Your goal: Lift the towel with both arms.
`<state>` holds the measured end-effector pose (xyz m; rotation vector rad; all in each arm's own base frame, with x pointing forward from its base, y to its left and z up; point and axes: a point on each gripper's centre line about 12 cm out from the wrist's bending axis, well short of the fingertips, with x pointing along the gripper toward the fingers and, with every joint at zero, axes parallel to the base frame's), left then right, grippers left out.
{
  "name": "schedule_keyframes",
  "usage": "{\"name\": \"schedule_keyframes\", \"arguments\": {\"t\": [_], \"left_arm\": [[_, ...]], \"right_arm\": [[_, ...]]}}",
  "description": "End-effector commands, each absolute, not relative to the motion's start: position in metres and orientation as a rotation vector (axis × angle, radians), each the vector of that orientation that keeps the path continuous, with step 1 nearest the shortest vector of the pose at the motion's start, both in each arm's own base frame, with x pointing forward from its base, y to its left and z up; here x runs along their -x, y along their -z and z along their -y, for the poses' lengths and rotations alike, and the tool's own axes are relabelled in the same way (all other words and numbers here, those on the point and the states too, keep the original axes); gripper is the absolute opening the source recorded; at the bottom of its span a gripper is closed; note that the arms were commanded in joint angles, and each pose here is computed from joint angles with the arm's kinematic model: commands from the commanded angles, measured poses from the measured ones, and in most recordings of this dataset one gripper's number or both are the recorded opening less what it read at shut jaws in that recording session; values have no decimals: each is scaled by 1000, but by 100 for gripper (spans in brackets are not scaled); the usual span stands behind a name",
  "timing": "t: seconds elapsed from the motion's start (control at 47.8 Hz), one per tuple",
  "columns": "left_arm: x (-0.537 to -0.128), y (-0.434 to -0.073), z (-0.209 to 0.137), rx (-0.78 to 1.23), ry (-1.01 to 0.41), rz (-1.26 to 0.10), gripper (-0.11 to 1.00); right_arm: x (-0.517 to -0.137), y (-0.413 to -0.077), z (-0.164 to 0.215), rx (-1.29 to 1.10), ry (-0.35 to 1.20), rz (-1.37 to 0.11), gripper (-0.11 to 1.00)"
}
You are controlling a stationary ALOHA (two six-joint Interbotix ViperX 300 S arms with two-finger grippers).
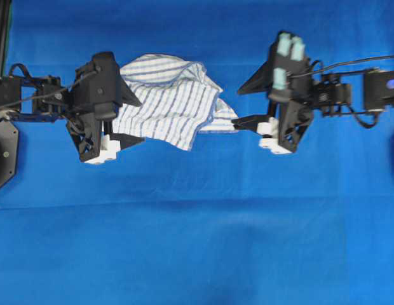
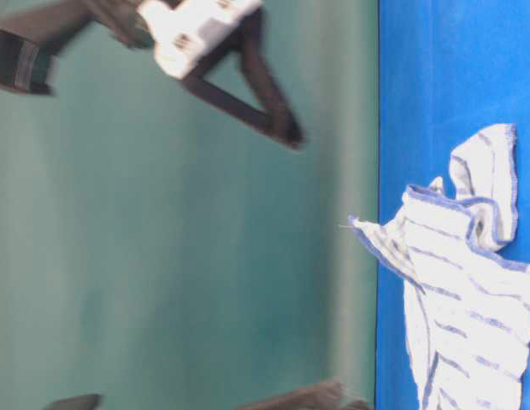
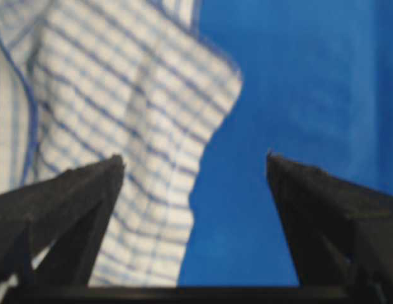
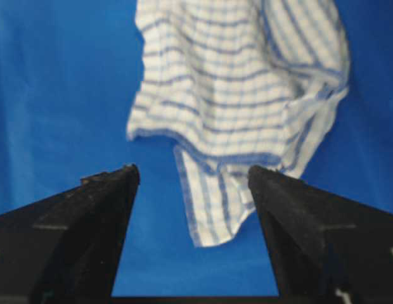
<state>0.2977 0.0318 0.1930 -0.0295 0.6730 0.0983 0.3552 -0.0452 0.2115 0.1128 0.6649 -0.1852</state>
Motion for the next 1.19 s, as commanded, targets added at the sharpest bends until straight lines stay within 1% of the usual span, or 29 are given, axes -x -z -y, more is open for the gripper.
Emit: {"name": "schedule_keyframes", "arguments": {"t": [0.0, 0.23, 0.481, 0.607, 0.816, 0.941, 0.983, 1.025, 1.109, 1.151, 1.172], "left_arm": [[-298, -182, -31, 32, -97, -679, 89], [-294, -142, -31, 33, -101, -725, 89], [-295, -107, -34, 35, -106, -787, 89], [-298, -98, -35, 35, -109, -802, 89], [-299, -98, -36, 37, -113, -799, 89], [-298, -98, -40, 43, -126, -802, 86], [-297, -97, -43, 46, -134, -803, 83], [-297, -97, -45, 50, -142, -805, 75], [-297, -95, -51, 57, -158, -809, 53], [-296, -95, -54, 61, -168, -810, 40], [-296, -94, -55, 64, -172, -812, 34]], "right_arm": [[-364, -200, 47, -118, 177, -663, 68], [-381, -148, 53, -136, 171, -731, 68], [-388, -113, 64, -161, 181, -755, 68], [-389, -108, 65, -164, 180, -756, 68], [-389, -107, 67, -165, 184, -760, 68], [-388, -105, 67, -155, 181, -767, 67], [-388, -103, 67, -154, 181, -773, 67], [-388, -102, 67, -149, 178, -778, 66], [-388, -96, 68, -146, 178, -794, 60], [-389, -93, 68, -145, 179, -803, 53], [-389, -92, 68, -140, 177, -805, 48]]}}
